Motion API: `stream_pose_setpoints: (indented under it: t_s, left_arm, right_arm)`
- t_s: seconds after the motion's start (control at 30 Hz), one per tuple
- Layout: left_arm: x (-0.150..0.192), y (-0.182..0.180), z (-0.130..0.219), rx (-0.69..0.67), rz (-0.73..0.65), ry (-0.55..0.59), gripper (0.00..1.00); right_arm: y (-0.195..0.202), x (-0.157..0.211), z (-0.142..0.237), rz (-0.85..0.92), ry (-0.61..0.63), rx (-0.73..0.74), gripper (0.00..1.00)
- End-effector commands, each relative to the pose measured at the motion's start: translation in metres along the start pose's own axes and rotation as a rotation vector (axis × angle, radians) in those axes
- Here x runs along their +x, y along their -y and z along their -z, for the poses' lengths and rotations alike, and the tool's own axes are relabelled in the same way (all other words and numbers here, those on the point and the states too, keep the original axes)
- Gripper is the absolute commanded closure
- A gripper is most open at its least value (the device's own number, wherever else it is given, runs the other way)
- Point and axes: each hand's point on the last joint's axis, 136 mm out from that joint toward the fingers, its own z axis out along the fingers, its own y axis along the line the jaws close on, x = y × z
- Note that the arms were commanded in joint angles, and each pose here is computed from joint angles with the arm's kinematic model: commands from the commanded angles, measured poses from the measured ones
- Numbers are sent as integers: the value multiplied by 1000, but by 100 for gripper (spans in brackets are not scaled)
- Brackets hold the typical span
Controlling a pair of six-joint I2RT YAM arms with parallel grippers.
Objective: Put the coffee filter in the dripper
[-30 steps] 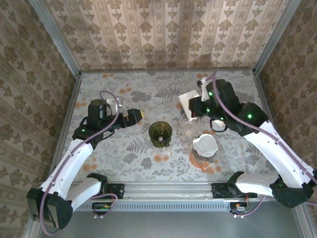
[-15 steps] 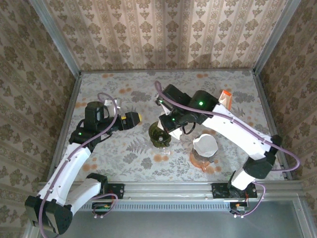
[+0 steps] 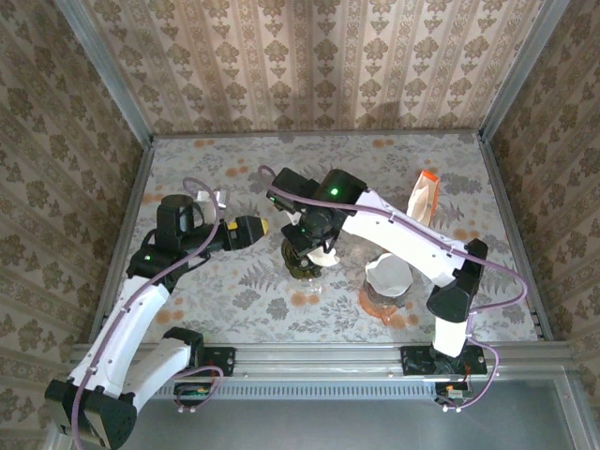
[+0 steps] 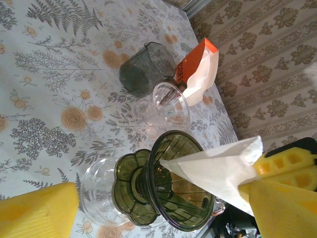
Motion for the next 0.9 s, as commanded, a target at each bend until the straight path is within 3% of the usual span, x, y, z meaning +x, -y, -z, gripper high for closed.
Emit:
stream_pose_setpoints:
  t_s: [0.0,0.5,0.87]
  left_arm:
    - [4,4,3,27,-17,-9,9]
    - [3,4,1,44,1,-11,9]
    - [6,3,-3,65,25,-27,10]
  right_arm:
    - [-4,-2,-3,28,-8,2,100]
    - [-21,5,-11,29,-62,-126,100]
    - [-6,-1,-38,1,-80,-87,100]
